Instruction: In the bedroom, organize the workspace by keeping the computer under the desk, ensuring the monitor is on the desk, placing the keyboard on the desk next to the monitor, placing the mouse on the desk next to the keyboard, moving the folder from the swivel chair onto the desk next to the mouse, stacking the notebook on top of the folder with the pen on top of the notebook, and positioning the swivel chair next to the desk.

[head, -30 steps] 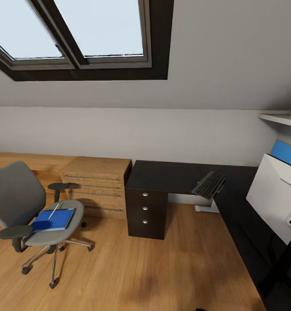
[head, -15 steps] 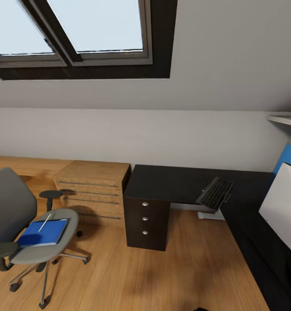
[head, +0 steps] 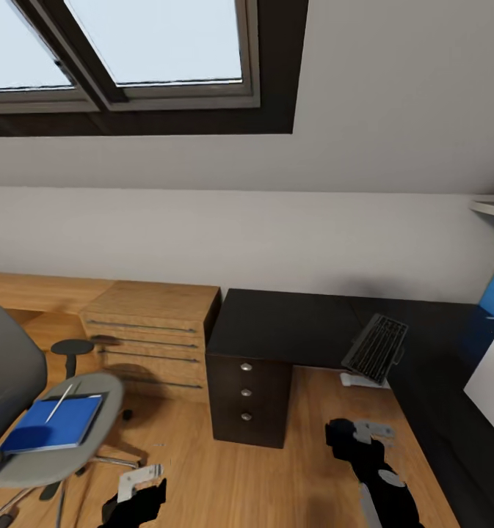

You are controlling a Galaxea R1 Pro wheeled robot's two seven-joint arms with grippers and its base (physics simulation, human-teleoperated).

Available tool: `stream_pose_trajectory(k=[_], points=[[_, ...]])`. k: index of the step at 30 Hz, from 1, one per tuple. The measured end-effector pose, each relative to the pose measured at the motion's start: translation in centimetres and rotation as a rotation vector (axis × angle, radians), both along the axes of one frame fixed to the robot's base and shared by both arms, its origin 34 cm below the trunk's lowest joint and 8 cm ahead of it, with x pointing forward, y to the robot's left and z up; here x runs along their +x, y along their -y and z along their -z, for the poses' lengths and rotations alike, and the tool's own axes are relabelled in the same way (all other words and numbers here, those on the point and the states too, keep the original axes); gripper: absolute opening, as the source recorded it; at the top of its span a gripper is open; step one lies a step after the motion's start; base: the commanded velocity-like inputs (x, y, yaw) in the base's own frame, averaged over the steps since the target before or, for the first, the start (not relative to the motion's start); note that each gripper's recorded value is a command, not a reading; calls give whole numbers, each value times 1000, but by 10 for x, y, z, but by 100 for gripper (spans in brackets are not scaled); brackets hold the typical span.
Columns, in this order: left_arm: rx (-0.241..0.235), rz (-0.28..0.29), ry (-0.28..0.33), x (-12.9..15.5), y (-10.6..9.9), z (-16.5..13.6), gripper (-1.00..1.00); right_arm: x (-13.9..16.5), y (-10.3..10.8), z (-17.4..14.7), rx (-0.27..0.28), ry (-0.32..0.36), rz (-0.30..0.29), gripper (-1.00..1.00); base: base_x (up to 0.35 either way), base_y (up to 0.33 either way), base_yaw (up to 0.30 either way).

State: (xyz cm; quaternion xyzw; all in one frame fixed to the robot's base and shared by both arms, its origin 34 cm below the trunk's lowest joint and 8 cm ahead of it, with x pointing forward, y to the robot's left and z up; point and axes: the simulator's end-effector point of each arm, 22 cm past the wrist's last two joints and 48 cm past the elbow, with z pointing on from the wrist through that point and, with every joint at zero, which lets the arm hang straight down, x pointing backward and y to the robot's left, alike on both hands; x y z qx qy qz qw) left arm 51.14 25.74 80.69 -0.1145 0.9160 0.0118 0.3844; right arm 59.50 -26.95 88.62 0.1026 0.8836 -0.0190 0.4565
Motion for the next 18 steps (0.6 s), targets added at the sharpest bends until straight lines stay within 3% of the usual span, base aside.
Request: stream_pose_trajectory(k=[3, 4, 5, 8, 16, 18], points=[[-27, 29, 47, 24, 11, -60, 100, 31, -6, -46, 63, 9, -7, -100, 327, 0, 0], [-30, 34, 37, 23, 13, -61, 100, 34, -8, -49, 86, 6, -8, -100, 327, 0, 0], [-35, 39, -16, 11, 19, -41, 100, 34, -13, -43, 111, -12, -12, -100, 327, 0, 0], [-40, 37, -62, -3, 24, -21, 100, 34, -18, -45, 136, -13, -16, -100, 327, 0, 0], [-42, 7, 70, 17, 19, -56, 100, 30, -30, -37, 165, -12, -10, -100, 327, 0, 0], [-43, 2, 77, 18, 17, -60, 100, 30, -31, -37, 165, -8, -9, -100, 327, 0, 0]])
